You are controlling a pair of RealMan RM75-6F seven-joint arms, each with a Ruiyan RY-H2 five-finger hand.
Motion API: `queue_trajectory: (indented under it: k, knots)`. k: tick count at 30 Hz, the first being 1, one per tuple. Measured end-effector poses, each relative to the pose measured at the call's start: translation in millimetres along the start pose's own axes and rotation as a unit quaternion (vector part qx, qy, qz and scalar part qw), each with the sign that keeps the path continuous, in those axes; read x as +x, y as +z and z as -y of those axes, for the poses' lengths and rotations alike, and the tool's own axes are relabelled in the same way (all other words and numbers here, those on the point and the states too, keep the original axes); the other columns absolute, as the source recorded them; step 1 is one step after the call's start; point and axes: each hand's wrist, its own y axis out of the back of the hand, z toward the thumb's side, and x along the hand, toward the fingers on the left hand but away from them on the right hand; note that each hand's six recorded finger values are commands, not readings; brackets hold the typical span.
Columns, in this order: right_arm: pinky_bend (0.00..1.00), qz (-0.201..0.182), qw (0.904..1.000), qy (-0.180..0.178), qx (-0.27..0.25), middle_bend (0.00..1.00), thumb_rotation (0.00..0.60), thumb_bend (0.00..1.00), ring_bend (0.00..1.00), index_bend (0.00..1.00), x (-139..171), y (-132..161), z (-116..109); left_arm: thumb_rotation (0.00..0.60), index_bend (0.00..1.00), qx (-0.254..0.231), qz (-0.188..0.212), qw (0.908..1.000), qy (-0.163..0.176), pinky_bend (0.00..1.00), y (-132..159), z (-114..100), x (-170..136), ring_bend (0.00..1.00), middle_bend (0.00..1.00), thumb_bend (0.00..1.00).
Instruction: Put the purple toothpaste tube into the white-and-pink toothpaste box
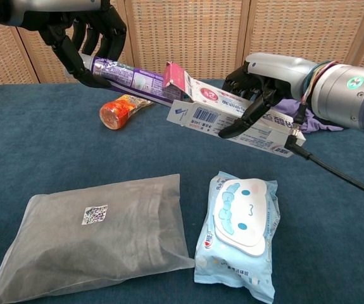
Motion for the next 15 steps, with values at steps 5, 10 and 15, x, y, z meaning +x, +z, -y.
queue_trajectory:
  k: [5,10,15]
  knots:
    - [0.41,-0.002,1.0000,0.000,0.000,0.54,0.600,0.15,0.42,0.57,0.9,2.2,-0.5,0.600,0.86,0.000,-0.001,1.0000,-0.007,0.52,1.5,4.6,1.7,0.54,0.67,0.36]
    - [0.41,-0.006,1.0000,0.000,-0.001,0.54,0.600,0.15,0.42,0.57,1.5,6.0,-1.0,0.600,0.86,-0.001,0.002,1.0000,-0.010,0.52,6.6,8.3,4.7,0.54,0.67,0.36]
    - [0.41,-0.009,1.0000,0.002,-0.003,0.54,0.600,0.15,0.42,0.57,2.0,9.2,0.0,0.600,0.86,-0.002,0.007,0.9999,-0.007,0.52,12.7,9.3,6.8,0.54,0.67,0.36]
